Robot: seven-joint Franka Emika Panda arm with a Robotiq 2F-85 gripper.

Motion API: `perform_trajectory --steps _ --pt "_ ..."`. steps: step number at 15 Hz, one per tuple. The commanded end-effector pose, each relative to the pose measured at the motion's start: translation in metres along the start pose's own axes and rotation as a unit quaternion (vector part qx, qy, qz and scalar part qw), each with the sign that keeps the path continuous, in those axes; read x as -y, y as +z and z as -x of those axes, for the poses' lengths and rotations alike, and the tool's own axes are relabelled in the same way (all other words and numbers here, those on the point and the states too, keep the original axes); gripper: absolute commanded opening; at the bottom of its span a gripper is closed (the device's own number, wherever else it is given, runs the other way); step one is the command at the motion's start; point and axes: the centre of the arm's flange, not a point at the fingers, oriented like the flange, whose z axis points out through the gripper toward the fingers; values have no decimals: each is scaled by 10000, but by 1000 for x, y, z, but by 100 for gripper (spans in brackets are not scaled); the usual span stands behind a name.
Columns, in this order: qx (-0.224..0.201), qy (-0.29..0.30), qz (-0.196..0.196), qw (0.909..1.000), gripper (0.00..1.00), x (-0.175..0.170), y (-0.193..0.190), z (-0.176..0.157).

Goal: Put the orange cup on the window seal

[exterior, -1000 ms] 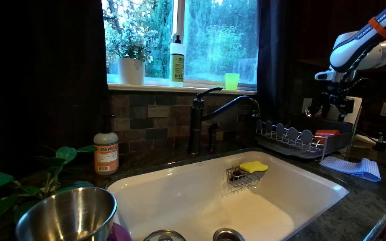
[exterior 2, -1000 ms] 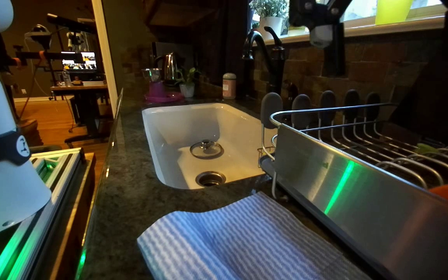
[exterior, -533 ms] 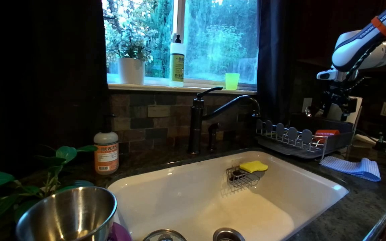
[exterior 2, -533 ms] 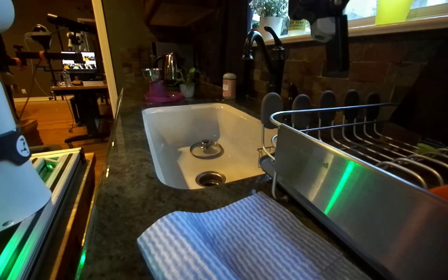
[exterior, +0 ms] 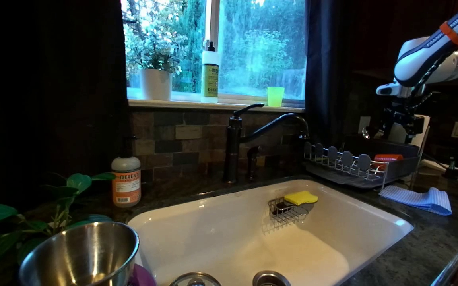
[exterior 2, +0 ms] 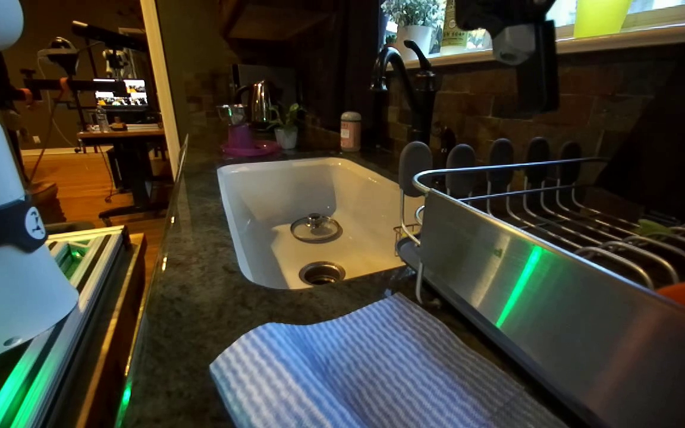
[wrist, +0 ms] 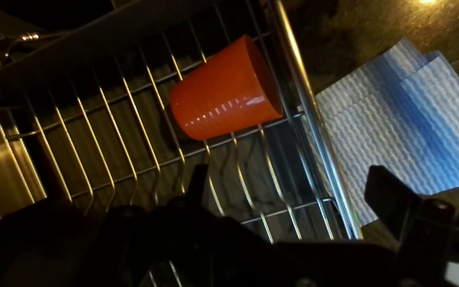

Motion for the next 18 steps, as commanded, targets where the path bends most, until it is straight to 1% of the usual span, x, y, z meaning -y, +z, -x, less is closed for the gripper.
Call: perform_trajectory --steps 1,4,7,11,12,13,14,15,17,18 --pt "258 -271 115 9992 100 -4 16 23" --pt "228 -457 208 9985 100 -7 31 38" --pt "170 -472 353 9981 100 -11 46 49" --pt "76 -542 536 9971 100 -18 65 46" --pt "66 -477 605 9970 100 -22 70 45" --pt "59 -300 611 9977 100 -25 75 46" --pt "30 48 331 9994 100 -27 73 45" --pt "59 -250 517 9983 100 -14 64 40" --pt "67 -95 445 9989 100 -18 70 41" --pt "121 -95 475 9988 100 -21 73 42"
